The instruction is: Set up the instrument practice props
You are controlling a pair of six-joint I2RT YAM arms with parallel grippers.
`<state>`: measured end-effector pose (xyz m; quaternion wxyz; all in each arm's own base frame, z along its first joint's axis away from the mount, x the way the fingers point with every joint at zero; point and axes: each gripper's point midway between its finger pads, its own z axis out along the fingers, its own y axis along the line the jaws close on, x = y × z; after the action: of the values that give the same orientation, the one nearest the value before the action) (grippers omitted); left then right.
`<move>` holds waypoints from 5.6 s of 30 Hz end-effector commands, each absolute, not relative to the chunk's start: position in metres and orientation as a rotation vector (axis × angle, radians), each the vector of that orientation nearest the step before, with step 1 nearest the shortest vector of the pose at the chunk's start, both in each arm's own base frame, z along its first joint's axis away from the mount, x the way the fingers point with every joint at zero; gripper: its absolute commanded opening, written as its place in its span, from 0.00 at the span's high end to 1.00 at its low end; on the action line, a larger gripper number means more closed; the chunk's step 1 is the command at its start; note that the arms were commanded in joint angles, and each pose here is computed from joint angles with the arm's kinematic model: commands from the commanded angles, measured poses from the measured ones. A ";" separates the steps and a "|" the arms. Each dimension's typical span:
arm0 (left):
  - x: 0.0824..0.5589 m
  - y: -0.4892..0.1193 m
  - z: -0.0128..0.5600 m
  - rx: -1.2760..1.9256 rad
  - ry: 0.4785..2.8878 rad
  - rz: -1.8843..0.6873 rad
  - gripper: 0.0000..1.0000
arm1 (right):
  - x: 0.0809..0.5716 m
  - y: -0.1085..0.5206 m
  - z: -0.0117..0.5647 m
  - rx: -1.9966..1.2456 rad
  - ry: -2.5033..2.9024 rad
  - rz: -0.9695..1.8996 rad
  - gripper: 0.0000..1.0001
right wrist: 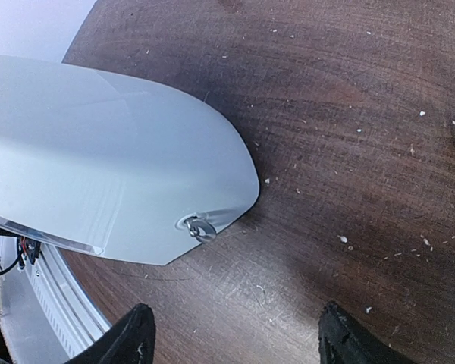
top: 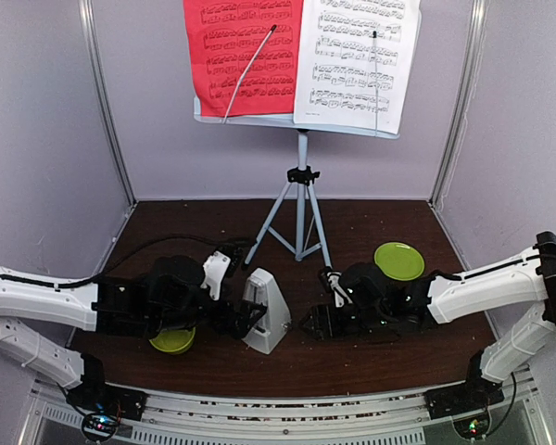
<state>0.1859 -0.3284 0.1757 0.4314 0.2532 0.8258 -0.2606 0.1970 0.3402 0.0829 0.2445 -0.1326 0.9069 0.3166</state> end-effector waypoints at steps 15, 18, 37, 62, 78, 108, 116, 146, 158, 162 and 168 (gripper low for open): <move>0.224 -0.368 0.149 0.511 2.087 -0.507 0.13 | 0.206 0.335 0.104 -0.332 2.439 0.831 0.27; 0.223 -0.369 0.142 0.508 2.089 -0.521 0.19 | 0.206 0.336 0.103 -0.334 2.439 0.830 0.27; 0.229 -0.355 0.276 0.554 1.809 -0.504 0.68 | 0.210 0.369 0.166 -0.474 2.124 1.033 0.50; 0.218 -0.363 0.336 0.574 1.611 -0.639 0.73 | 0.215 0.400 0.183 -0.462 2.094 1.172 0.59; 0.206 -0.365 0.343 0.608 1.554 -0.721 0.75 | 0.226 0.395 0.189 -0.390 2.084 1.234 0.86; 0.162 -0.368 0.336 0.937 1.377 -0.705 0.74 | 0.237 0.390 0.229 -0.001 1.907 1.929 1.00; 0.155 -0.362 0.326 0.989 1.378 -0.685 0.74 | 0.244 0.385 0.238 0.115 1.824 2.078 1.00; 0.205 -0.423 0.223 1.034 1.750 -0.848 0.72 | 0.214 0.292 0.143 -0.208 2.345 1.064 0.27; 0.205 -0.438 0.188 1.210 1.830 -0.867 0.55 | 0.239 0.241 0.222 -0.103 2.094 0.849 0.00; 0.206 -0.436 0.189 1.210 1.845 -0.848 0.38 | 0.237 0.240 0.235 -0.129 2.047 0.874 0.00; 0.212 -0.426 0.215 1.173 1.806 -0.792 0.14 | 0.229 0.269 0.241 -0.251 2.119 0.977 0.00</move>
<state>0.1987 -0.4173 0.1446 0.3246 0.4805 0.7615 -0.2897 0.2310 0.2544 0.2288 0.4074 -0.0716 0.8333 0.3667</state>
